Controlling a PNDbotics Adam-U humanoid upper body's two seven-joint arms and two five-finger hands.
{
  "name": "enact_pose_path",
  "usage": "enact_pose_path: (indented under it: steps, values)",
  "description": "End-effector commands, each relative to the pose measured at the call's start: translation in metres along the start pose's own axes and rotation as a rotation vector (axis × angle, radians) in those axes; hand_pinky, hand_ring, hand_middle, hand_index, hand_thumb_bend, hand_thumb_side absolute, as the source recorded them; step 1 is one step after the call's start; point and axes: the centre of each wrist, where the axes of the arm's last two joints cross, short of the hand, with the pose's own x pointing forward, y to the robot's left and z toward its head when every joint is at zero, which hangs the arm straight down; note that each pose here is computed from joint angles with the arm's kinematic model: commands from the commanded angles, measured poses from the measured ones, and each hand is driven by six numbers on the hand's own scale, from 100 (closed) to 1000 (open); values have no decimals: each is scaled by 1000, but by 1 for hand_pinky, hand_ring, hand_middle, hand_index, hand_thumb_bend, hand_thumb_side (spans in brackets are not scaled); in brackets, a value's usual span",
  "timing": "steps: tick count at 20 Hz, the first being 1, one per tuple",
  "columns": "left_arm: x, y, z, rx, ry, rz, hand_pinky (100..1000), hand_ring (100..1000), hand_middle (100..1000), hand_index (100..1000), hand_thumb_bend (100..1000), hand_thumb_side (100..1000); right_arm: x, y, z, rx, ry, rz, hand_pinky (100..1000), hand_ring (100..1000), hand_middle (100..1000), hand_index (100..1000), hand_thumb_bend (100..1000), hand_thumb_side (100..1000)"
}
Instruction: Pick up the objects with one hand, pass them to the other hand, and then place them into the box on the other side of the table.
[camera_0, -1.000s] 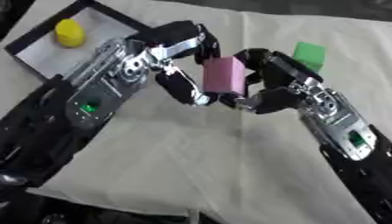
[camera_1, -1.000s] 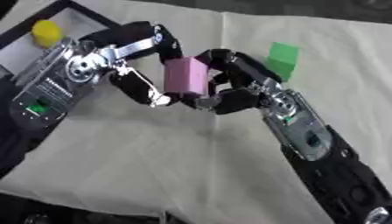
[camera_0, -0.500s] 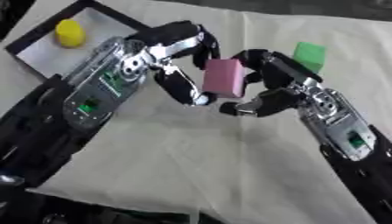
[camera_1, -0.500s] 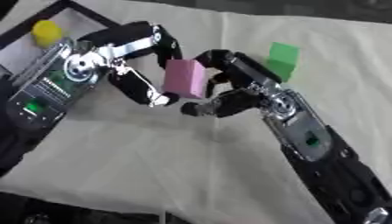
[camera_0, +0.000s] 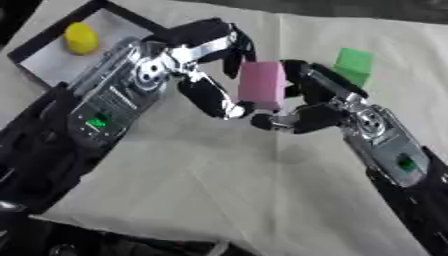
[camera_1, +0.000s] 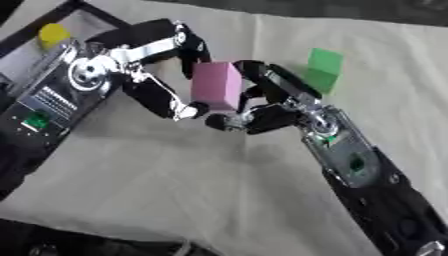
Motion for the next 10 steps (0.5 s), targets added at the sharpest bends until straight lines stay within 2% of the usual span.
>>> enact_pose_path:
  steps: [1, 7, 10]
  values:
    - [2, 14, 9, 27, 11, -27, 767, 562, 411, 379, 100, 180, 3, -8, 1, -46, 8, 41, 439, 895, 590, 751, 626, 342]
    - [5, 19, 17, 5, 21, -57, 759, 564, 411, 376, 101, 188, -1, -11, 4, -110, 53, 83, 449, 908, 613, 770, 632, 430]
    - [5, 22, 21, -4, 30, -59, 762, 565, 413, 377, 100, 190, -5, -12, 6, -119, 76, 115, 453, 910, 620, 773, 637, 431]
